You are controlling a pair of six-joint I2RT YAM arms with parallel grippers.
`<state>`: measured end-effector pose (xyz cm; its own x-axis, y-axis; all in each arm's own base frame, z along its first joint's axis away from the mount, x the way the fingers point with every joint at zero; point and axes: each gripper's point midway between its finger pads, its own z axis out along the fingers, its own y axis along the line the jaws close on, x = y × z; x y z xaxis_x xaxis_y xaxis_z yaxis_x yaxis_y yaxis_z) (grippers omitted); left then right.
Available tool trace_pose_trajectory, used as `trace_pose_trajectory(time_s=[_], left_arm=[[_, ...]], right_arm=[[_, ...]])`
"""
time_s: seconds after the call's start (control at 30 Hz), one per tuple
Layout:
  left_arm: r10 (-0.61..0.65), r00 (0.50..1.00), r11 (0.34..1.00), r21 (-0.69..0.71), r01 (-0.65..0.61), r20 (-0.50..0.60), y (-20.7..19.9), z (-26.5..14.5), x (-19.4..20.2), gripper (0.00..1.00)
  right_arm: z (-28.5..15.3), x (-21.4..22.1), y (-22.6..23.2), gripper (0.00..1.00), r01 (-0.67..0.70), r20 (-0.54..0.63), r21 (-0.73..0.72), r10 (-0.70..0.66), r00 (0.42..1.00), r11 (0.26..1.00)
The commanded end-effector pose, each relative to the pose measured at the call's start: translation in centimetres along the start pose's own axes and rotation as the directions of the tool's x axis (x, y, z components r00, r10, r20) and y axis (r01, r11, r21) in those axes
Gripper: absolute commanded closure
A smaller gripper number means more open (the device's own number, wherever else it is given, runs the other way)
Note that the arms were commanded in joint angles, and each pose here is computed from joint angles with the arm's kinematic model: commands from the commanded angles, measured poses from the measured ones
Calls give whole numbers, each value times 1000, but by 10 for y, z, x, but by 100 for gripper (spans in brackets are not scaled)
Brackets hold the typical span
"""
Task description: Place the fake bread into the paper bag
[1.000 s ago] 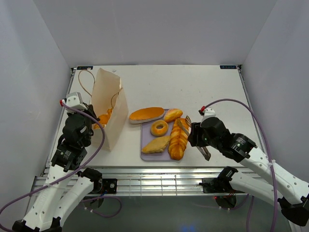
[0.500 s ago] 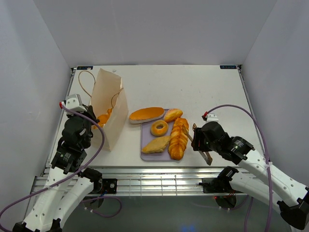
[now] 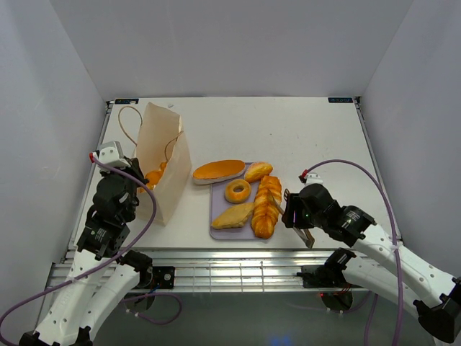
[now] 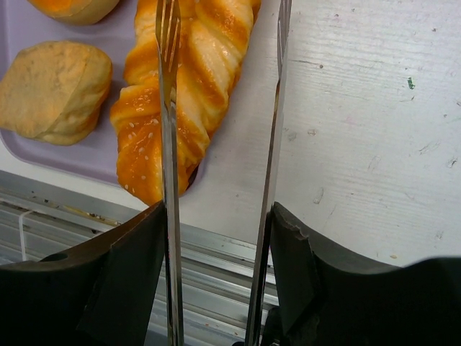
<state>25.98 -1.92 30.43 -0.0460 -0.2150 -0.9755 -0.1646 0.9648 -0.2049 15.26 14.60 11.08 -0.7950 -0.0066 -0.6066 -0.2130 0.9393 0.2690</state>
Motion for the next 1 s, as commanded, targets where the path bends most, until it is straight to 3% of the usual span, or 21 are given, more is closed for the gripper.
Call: trace_pose_trajectory(time_s=[0.0,0.3,0.5,0.97], left_arm=[[7,1000,1000,16,-7,-1,-2,-1,2,100],[6,1000,1000,25,-6,1,-3,-1,2,100],[8,1000,1000,25,-8,4,-3,-2,2,100],[2,1000,1000,27,-2,21,-2,-4,-2,100]], right_arm=[[1,-11,7,38,-23,42,-26,24,999,999],[5,-11,17,46,-32,39,-76,35,999,997],[1,-19,23,65,-23,50,-91,27,998,996],[-50,-80,53,74,34,188,-179,1,982,983]])
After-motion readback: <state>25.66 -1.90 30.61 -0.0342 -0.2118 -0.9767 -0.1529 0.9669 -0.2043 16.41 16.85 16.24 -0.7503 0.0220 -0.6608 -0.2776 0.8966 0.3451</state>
